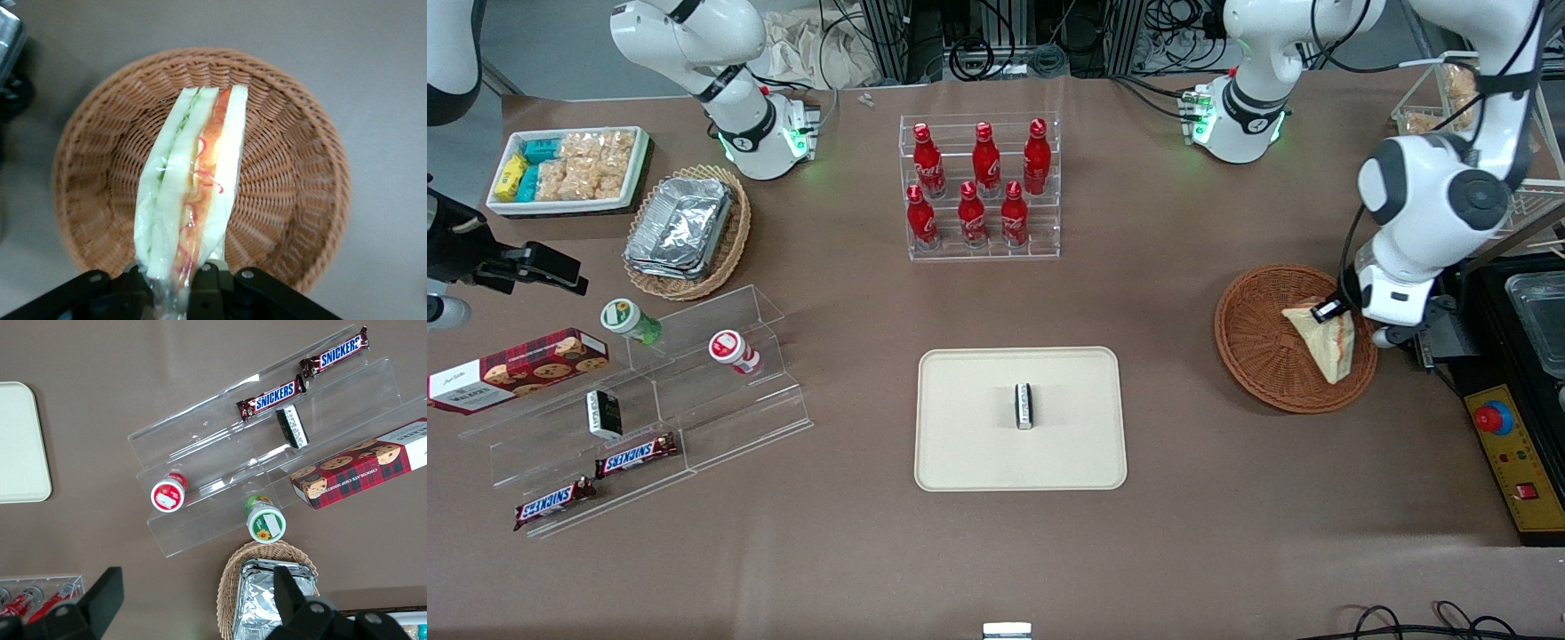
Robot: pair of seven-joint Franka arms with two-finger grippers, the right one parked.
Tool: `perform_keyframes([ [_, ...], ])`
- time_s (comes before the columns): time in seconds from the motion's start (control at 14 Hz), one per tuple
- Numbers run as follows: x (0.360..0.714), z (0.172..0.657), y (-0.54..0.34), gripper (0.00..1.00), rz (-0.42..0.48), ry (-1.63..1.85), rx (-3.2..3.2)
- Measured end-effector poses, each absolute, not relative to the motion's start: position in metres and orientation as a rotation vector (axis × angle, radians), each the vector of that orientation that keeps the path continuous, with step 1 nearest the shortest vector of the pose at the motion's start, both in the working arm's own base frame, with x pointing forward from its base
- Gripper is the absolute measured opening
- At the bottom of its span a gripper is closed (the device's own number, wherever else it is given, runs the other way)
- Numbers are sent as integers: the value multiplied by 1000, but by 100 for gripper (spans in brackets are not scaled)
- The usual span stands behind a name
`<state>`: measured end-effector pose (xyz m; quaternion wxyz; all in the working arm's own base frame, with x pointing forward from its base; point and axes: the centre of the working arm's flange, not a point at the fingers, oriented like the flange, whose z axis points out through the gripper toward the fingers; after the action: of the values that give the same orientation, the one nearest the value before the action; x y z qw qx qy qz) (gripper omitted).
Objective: Place sandwich from basket to tray
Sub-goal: 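Lift the sandwich up out of the basket with the left gripper, then carry the sandwich over the cream tray beside the black packet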
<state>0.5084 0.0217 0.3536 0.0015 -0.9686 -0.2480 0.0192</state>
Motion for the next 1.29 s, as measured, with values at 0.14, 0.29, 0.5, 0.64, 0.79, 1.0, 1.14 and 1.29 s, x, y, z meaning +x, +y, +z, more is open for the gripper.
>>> perform_keyframes([
  [0.14, 531, 422, 23, 16, 138, -724, -3040],
  [0.29, 545, 483, 24, 16, 144, -661, -3055],
  [0.5, 553, 537, 23, 16, 125, -597, -3072],
  [0.64, 560, 559, 11, 16, 126, -553, -3082],
  [0.79, 572, 573, -23, 16, 125, -455, -3100],
  [1.0, 586, 570, -103, 16, 134, -250, -3138],
  [1.14, 588, 548, -156, 16, 189, -190, -3147],
  [1.29, 589, 523, -201, 16, 212, -169, -3161],
])
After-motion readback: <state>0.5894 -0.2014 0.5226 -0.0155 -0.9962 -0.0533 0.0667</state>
